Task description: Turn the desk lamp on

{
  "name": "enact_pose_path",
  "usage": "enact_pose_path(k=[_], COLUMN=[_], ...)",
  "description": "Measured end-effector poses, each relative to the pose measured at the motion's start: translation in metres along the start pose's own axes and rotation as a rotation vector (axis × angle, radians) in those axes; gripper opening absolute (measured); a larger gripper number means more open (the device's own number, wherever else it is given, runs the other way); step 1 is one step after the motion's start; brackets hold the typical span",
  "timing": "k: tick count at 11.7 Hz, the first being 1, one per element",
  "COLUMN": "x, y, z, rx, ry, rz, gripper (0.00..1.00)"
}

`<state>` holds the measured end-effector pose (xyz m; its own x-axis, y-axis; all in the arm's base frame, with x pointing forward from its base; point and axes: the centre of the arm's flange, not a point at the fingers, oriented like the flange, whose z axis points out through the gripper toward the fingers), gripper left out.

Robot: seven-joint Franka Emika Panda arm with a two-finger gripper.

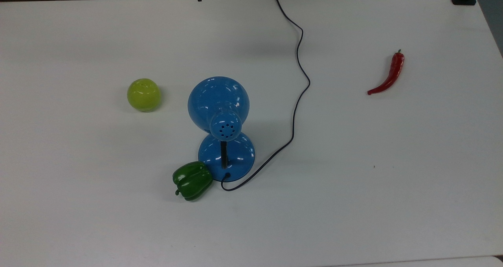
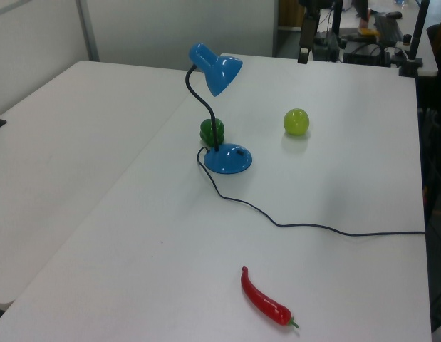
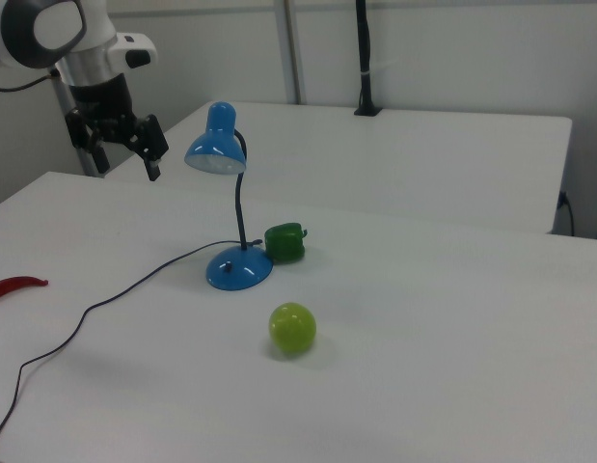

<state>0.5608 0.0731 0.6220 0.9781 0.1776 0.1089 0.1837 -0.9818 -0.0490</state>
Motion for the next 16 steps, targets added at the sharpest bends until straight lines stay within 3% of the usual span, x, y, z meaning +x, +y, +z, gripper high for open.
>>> enact_pose_path(k=[9,16], x=[0.0,-0.006], y=[0.0,-0.004], z=[0.001,0.035], rx=[0.0,0.009], ry=[-0.002,-0.072], rz=[-0.006,-0.116], gripper=[1.0,1.0])
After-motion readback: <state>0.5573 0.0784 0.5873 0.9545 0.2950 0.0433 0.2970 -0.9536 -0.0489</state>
